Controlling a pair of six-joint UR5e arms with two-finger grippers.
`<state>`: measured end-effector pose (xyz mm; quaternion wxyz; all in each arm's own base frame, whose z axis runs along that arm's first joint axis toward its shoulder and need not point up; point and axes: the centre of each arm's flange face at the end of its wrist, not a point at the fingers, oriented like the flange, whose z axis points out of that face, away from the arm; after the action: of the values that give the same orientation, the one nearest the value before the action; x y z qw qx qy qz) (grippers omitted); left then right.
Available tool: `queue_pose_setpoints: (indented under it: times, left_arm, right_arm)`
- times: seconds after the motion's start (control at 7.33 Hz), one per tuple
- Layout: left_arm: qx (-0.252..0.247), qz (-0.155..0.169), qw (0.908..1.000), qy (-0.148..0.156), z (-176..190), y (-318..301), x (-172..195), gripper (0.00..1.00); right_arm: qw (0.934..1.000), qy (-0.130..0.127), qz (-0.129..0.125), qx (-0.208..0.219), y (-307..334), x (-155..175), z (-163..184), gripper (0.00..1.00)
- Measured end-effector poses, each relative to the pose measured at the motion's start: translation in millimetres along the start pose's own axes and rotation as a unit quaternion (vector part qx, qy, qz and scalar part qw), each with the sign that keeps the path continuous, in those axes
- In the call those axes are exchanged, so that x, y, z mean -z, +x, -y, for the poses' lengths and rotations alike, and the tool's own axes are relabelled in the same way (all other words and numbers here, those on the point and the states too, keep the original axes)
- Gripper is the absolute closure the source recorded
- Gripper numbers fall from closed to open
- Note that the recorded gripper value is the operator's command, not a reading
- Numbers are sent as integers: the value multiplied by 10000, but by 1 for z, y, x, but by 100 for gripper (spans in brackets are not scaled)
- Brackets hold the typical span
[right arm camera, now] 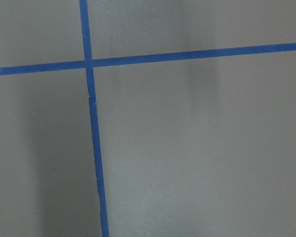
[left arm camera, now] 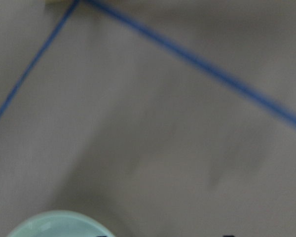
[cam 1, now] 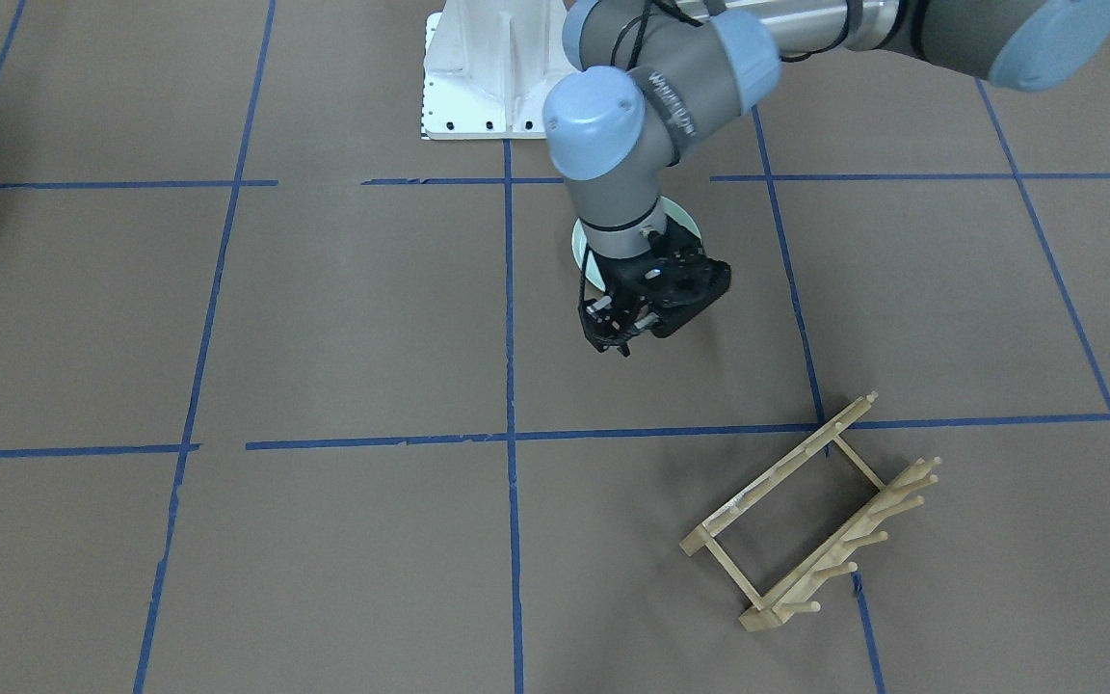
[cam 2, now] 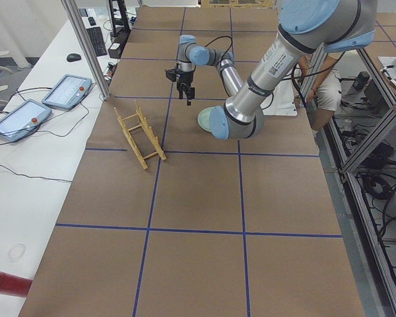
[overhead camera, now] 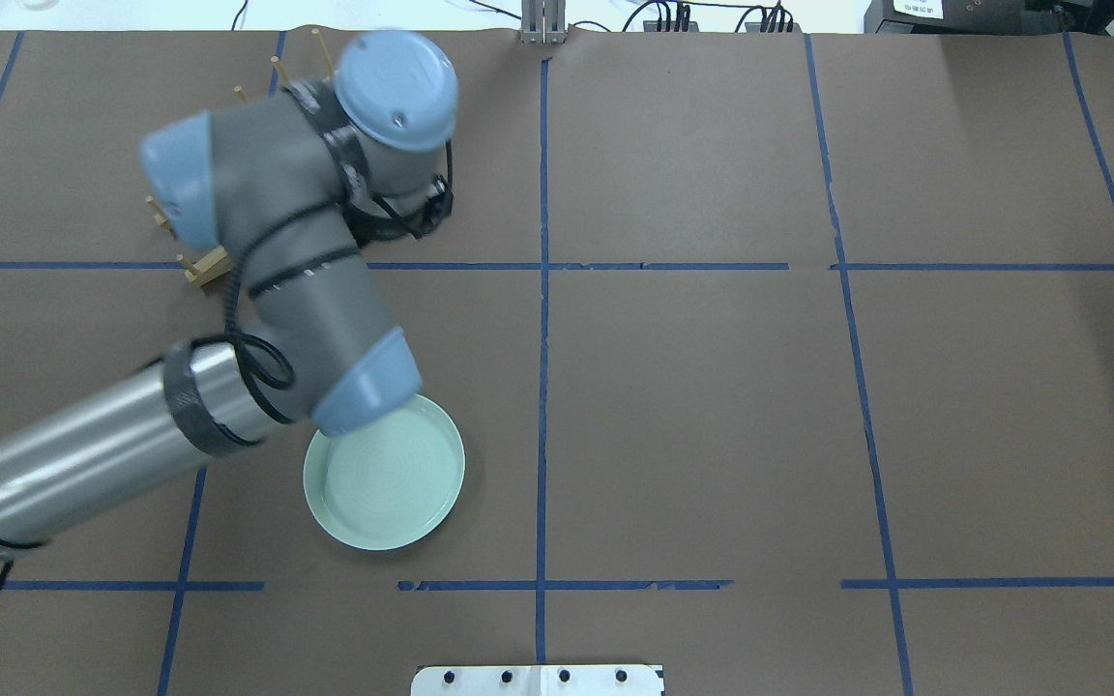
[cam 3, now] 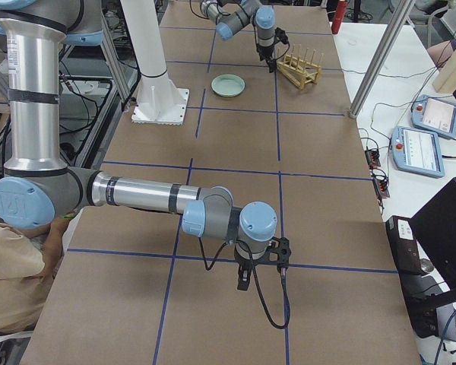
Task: Place plate on table
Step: 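Open the left gripper and withdraw it away from the plate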
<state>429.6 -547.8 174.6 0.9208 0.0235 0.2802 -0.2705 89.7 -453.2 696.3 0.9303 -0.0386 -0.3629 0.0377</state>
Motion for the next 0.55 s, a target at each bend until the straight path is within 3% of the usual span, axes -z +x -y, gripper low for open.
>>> queue_pose_setpoints:
  times: [0.27, 0.55]
  left_arm:
    - [-929, -561, 9940, 93, 119, -96, 38, 0]
    - [-1993, -623, 9779, -49, 219, -229, 34, 0]
  right_arm:
    - [10000, 0, 0, 0, 0, 0, 0, 0]
    - [10000, 0, 0, 0, 0, 0, 0, 0]
